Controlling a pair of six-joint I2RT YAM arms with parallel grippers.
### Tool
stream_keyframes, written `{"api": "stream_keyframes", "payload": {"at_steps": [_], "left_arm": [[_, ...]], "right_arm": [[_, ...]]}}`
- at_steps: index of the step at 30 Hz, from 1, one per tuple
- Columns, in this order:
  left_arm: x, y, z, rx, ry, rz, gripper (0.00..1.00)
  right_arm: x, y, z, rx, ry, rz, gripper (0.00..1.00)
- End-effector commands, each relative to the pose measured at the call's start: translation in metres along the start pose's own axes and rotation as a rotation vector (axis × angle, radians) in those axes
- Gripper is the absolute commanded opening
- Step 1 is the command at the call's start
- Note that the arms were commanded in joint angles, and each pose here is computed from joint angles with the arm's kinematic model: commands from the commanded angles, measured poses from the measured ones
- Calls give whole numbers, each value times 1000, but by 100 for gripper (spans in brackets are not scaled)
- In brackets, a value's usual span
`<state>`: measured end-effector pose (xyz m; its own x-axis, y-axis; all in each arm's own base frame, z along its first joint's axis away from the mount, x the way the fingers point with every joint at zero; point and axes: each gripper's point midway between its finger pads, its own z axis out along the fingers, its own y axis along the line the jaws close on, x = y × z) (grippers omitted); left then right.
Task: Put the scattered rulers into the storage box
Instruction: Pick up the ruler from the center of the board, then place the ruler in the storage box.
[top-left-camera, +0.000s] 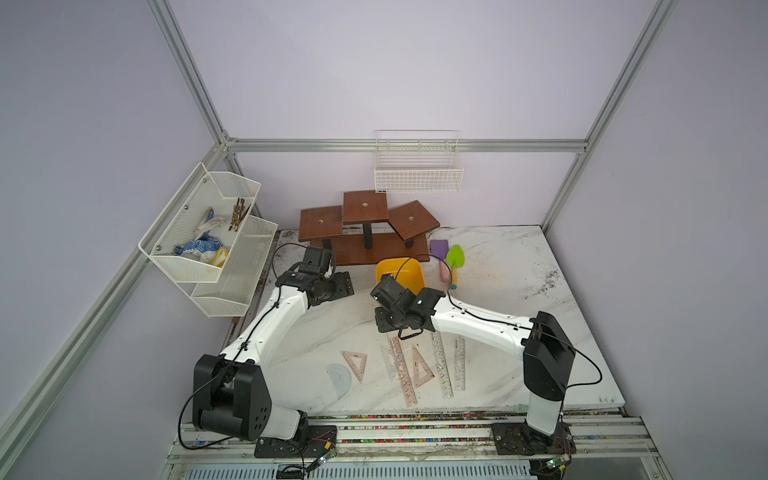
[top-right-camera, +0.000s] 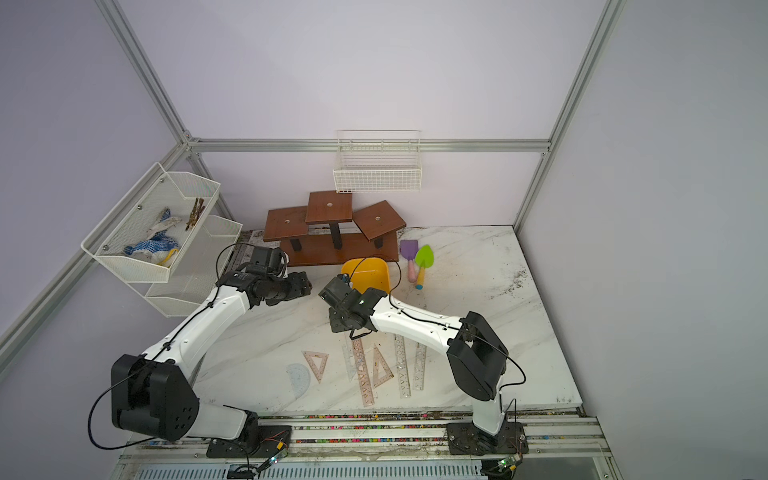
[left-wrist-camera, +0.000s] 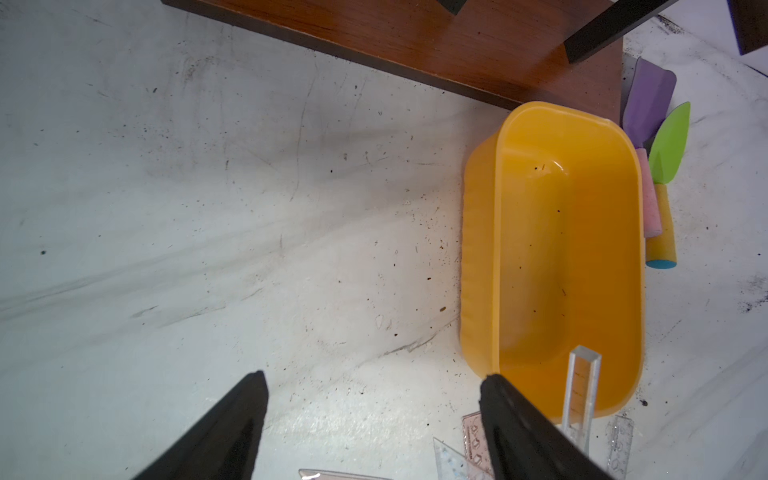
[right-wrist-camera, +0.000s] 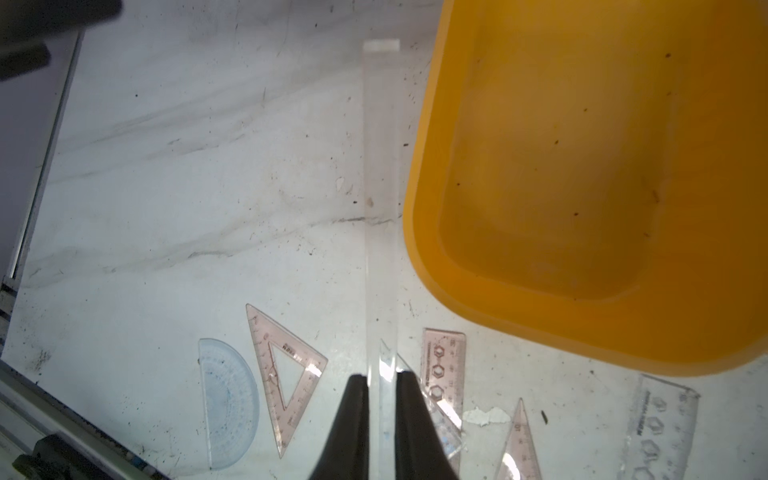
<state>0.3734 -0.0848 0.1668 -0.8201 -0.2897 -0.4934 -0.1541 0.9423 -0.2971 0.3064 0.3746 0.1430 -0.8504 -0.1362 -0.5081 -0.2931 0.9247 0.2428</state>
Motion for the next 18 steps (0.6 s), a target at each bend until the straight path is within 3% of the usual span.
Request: {"api": "stream_keyframes", "payload": {"at_steps": [1,11,18], "left_arm": [[-18,-18,-1,82,-42,8,84],[-21,-32,12,148,-11,23,84],[-15,-31,20,158,-3,29,84]], "right_arm": [[-51,-8,-24,-12,-141,14,0],[-118,-56,29,89,-183,62,0],[-128,-72,69,128,-153,86,0]]}}
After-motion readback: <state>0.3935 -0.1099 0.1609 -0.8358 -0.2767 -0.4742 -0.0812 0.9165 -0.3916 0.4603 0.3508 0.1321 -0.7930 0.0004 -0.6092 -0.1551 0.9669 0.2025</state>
